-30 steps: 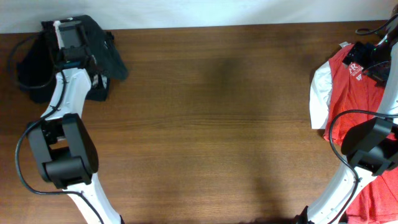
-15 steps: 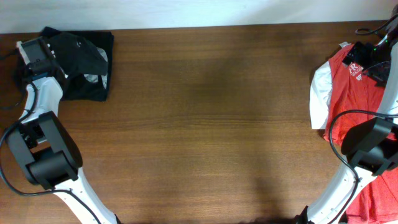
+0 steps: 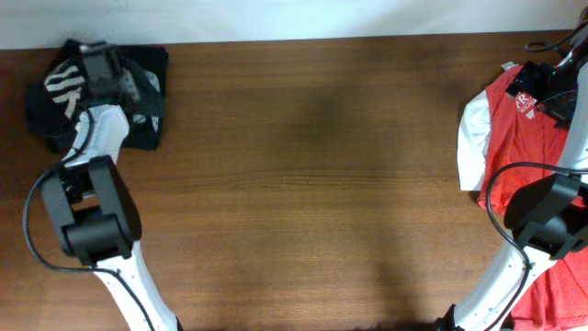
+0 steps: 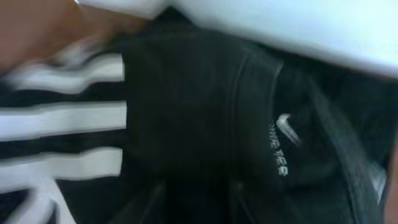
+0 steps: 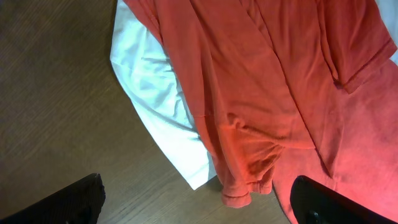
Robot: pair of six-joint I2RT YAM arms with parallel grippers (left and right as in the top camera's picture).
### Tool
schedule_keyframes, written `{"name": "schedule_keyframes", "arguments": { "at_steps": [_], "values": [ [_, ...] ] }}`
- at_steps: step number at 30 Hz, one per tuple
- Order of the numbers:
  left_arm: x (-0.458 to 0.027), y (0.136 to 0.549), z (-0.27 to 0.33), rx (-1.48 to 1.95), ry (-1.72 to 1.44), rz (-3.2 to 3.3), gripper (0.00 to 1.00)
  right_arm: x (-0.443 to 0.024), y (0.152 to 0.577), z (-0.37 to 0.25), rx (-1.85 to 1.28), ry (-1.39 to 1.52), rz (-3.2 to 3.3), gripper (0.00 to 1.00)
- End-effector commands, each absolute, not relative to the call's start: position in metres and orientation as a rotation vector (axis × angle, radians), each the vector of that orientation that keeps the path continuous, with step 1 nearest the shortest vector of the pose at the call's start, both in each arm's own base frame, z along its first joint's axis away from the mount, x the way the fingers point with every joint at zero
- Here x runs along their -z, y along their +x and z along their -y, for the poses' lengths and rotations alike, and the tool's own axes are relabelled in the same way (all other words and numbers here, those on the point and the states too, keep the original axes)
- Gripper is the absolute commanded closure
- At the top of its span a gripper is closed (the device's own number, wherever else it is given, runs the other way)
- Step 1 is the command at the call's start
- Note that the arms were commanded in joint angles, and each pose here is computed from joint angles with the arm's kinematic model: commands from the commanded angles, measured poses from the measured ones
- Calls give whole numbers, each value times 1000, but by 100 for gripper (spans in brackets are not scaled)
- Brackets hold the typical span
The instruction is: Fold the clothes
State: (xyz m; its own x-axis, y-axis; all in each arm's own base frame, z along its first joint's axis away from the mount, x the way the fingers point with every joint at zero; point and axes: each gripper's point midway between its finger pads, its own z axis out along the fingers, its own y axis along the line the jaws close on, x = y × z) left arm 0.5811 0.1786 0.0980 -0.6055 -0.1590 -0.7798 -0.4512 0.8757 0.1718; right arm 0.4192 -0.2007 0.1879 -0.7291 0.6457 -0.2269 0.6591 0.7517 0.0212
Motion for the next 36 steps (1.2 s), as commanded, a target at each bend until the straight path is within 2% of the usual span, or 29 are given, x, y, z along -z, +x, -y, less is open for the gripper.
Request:
{"name": "schedule_keyframes", "arguments": {
  "at_steps": [1, 3, 4, 6, 8, 10, 14, 18, 26, 29, 31, 36],
  "values": [
    [-81, 571, -178, -438, -446, -2287, 50, -193, 418, 204, 107, 1041, -2715, 1],
    [-110, 564, -169, -435, -431, -2283, 40, -193, 418, 204, 108, 1041, -2715, 1],
    [-137, 557, -159, -427, -415, -2275, 31, -193, 417, 204, 108, 1041, -2715, 1],
    [-202, 530, -130, -400, -366, -2261, 1, -193, 417, 204, 108, 1041, -2715, 1],
    [-273, 488, -76, -264, -247, -2242, 1, -193, 418, 204, 107, 1041, -2715, 1],
    [-308, 431, -30, -57, -213, -2286, 1, -193, 418, 204, 107, 1041, -2715, 1],
    [-298, 325, 38, 120, -70, -2533, 1, -193, 418, 204, 108, 1041, -2715, 1],
    [-276, 272, 73, 164, 93, -2702, 1, -193, 418, 204, 107, 1041, -2715, 1],
    [-269, 252, 69, 140, 102, -2781, 1, -193, 418, 204, 108, 1041, -2715, 1],
    [-282, 258, 81, 197, 340, -2586, 1, -193, 418, 204, 108, 1041, -2715, 1],
    [-272, 255, 77, 180, 427, -2448, 1, -193, 418, 204, 108, 1041, -2715, 2],
    [-249, 207, 38, 89, 315, -2110, 1, -193, 418, 204, 107, 1041, -2715, 1]
  ]
}}
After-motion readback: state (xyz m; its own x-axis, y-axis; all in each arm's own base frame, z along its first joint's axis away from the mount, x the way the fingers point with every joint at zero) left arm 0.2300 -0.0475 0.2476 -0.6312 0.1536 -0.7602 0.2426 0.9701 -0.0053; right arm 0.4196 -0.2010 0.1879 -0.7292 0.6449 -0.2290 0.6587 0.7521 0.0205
